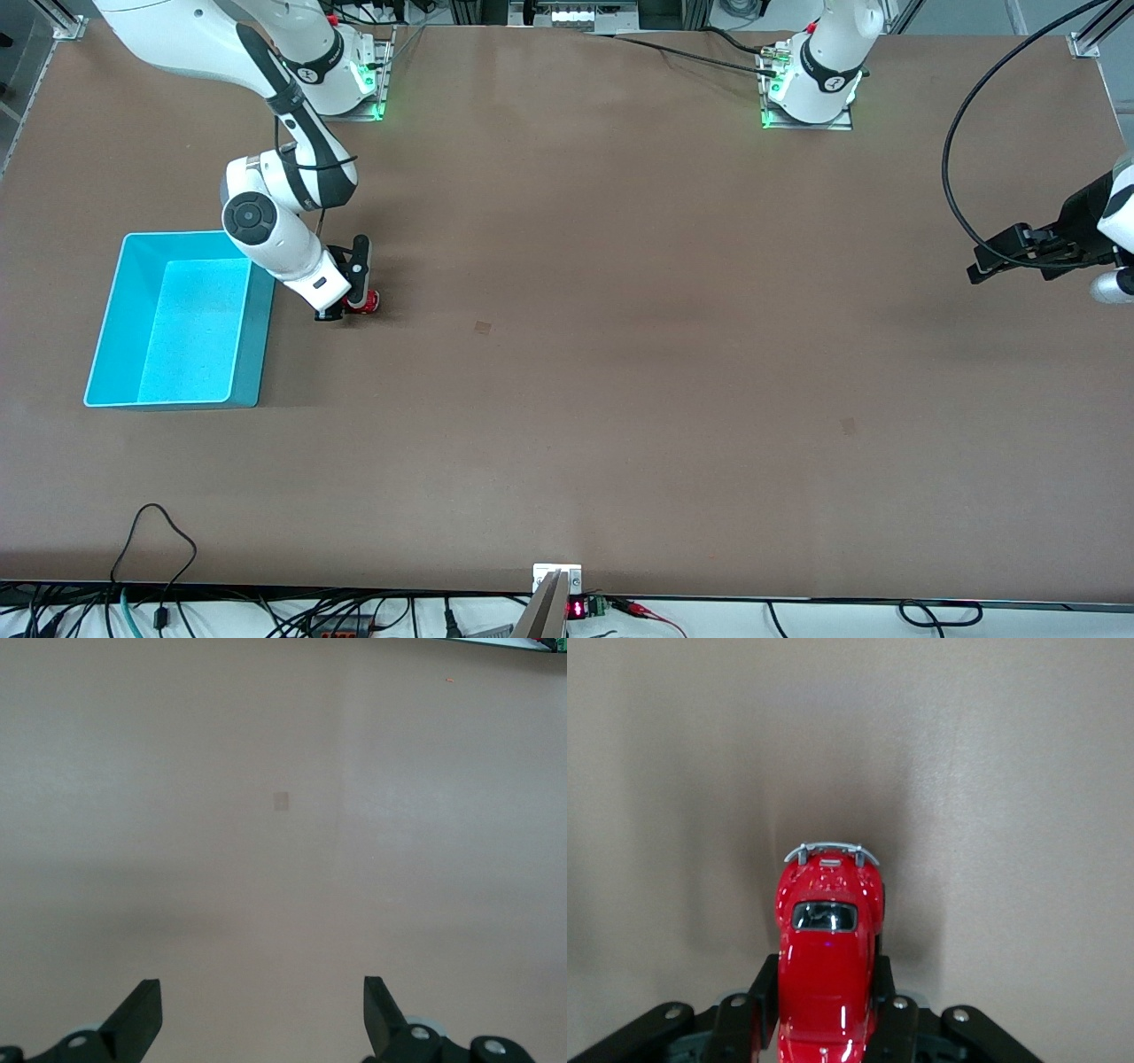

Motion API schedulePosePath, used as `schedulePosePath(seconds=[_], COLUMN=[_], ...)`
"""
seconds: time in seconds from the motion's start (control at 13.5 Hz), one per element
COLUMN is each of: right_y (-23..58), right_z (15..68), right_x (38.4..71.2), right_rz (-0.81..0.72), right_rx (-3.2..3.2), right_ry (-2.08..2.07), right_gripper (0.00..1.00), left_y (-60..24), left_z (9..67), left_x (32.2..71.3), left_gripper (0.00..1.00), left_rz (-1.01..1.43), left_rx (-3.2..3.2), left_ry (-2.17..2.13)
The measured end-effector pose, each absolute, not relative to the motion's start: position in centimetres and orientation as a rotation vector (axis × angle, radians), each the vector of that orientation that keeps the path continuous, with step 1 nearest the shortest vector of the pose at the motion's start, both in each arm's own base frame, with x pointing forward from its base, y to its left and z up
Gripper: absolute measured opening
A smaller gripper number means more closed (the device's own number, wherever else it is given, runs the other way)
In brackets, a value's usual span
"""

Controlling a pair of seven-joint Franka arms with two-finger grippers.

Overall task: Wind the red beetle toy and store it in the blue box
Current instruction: 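Lower and close the right gripper on the red car, then lift the car with the right gripper over the blue box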

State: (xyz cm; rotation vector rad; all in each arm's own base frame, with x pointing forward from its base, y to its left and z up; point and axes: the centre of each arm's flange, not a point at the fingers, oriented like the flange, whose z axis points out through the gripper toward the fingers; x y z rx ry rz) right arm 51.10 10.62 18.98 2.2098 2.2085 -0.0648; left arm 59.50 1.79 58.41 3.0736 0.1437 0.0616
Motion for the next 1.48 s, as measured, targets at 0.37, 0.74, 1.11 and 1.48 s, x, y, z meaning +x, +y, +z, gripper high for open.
schedulePosePath(seconds=[0.37,0.74,1.11,1.48], right_y=[10.2,5.0,-9.2,-12.3], right_z=[25.4,35.8,37.8,33.2], right_x=[52.6,53.6,53.9,53.4], right_rz=[-0.048,0.041,0.081,-0.026], right_rx=[2.304,2.558,2.861,3.026], right_ry=[2.068,1.651,0.971,0.319], right_gripper=[0.44,0.44,0.44,0.44], left_y=[0.4,0.6,0.4,-0.1], left_z=[58.6,58.6,58.7,59.0], left_x=[59.5,59.2,57.2,55.9], left_gripper=[1.0,1.0,1.0,1.0], left_rz=[0.064,0.05,0.026,0.028], left_rx=[3.075,3.075,3.077,3.078], left_ry=[0.107,0.112,0.11,0.096])
